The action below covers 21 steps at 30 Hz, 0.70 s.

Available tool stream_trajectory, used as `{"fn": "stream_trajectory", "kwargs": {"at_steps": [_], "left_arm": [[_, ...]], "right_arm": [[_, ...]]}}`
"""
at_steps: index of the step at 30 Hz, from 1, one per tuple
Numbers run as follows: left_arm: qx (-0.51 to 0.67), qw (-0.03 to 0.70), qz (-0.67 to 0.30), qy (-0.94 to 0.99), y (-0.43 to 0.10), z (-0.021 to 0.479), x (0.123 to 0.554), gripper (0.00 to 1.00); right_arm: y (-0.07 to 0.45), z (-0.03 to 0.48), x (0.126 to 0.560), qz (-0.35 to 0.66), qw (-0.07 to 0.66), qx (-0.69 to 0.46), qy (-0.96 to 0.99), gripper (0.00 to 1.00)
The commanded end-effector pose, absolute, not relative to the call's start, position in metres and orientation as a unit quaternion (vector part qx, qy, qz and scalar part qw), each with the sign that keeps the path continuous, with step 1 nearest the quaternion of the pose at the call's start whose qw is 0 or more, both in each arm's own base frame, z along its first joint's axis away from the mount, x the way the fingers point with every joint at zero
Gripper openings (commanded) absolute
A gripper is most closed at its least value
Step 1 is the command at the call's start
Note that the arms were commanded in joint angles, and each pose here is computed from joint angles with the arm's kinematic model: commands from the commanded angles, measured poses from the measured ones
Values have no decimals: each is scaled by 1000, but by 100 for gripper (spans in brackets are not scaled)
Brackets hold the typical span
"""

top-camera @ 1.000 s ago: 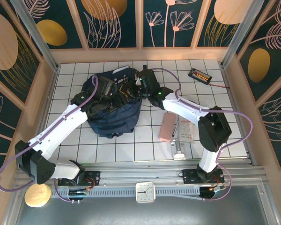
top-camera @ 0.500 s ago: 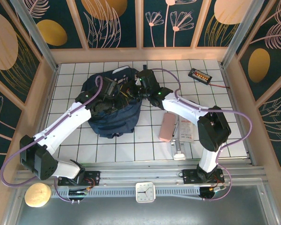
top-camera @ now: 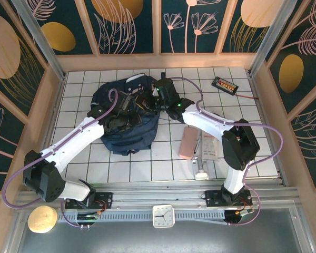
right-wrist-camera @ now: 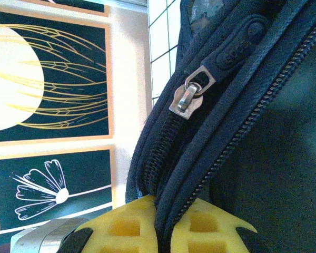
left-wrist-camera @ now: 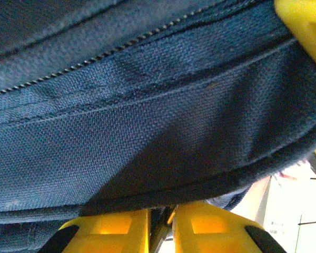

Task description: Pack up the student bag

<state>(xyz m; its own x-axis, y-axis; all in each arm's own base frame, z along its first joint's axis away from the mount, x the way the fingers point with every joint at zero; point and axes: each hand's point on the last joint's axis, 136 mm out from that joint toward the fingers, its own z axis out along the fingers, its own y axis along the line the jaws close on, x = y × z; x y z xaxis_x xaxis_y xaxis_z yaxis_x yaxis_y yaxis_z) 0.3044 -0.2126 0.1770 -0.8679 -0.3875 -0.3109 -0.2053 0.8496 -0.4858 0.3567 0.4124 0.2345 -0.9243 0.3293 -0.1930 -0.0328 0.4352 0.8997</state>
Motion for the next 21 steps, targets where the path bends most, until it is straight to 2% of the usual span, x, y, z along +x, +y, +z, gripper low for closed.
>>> {"fn": "stream_trajectory", "kwargs": {"at_steps": [1, 3, 8, 12, 21], "left_arm": [[-160, 205, -209, 943, -207, 168, 305, 9], [-157, 204, -209, 943, -208, 168, 305, 0], [-143, 206, -192, 949, -201, 169, 299, 0], [-131, 206, -158, 957, -183, 169, 285, 0], [-150, 183, -69, 969, -114, 149, 240, 0]], "right_arm": [[426, 315, 360, 597, 229, 55, 766, 0], [426, 313, 360, 596, 229, 57, 768, 0], [417, 303, 362, 575, 231, 61, 783, 0], [390, 287, 376, 543, 238, 76, 802, 0], [327, 258, 409, 478, 229, 29, 848, 0]]}}
